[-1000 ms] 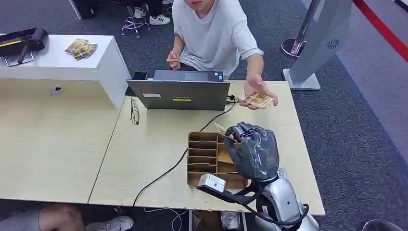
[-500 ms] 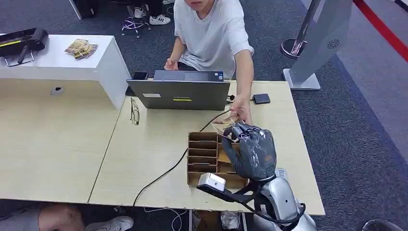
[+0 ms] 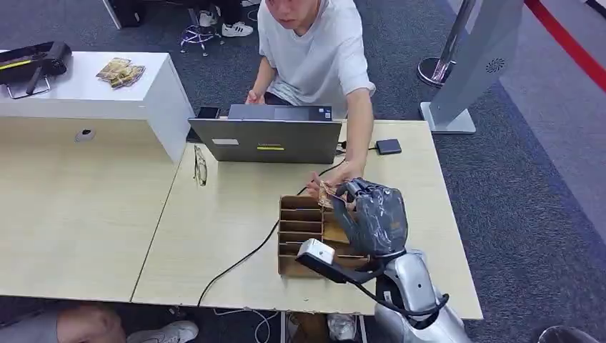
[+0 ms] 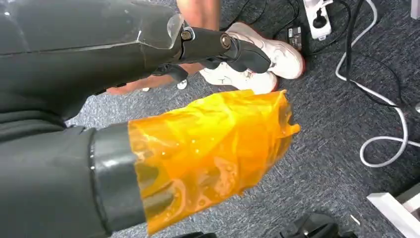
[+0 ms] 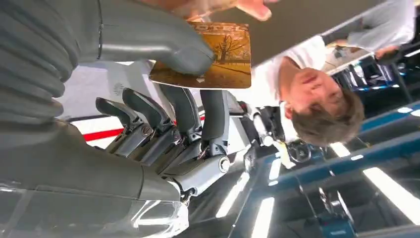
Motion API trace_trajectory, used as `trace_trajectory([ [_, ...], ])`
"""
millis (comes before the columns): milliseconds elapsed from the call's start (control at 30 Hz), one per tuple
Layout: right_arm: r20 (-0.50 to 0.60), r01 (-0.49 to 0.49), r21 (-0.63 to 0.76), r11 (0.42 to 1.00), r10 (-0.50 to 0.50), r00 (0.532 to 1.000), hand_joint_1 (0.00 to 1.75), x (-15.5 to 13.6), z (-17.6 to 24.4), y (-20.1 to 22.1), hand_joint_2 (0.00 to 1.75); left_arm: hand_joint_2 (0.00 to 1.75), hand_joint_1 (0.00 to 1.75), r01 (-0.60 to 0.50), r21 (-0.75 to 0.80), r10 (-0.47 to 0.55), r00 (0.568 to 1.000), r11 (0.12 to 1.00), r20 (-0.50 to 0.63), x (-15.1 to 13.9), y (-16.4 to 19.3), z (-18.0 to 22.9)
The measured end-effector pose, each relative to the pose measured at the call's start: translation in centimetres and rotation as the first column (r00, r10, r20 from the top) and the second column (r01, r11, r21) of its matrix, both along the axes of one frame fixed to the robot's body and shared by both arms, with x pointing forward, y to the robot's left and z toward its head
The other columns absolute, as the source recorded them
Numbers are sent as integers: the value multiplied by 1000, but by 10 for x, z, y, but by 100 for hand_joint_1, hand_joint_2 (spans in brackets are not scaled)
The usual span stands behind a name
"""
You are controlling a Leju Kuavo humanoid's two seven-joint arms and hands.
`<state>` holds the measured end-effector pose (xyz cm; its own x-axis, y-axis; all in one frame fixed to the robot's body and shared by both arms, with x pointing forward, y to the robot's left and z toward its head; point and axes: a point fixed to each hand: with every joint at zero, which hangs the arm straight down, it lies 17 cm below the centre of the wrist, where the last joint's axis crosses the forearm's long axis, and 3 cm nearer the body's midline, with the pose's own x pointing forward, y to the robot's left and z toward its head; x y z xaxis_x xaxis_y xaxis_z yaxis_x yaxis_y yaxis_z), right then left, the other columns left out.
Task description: Pass the card to the sensor for recognition and then transmit it.
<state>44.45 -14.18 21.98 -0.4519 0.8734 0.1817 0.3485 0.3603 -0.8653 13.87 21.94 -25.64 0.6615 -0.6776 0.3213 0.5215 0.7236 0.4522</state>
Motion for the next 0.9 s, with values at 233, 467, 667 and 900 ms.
trace_trajectory([
  [233,-91,48,-64,997,-54,994,0,17,-30,-11,175,0,0,3,-1,-3,1000,1000,4,3,-1,1],
  [467,-143,54,-92,994,-67,988,0,22,-49,-15,175,0,0,1,0,-1,1000,1000,5,4,0,1],
  [667,-133,54,-90,994,-66,989,0,21,-47,-15,175,0,0,-6,-1,6,1000,1000,7,5,0,1],
  [900,-63,31,-46,998,-34,997,0,8,-26,-9,175,0,0,-20,-1,21,1000,1000,11,5,2,1],
])
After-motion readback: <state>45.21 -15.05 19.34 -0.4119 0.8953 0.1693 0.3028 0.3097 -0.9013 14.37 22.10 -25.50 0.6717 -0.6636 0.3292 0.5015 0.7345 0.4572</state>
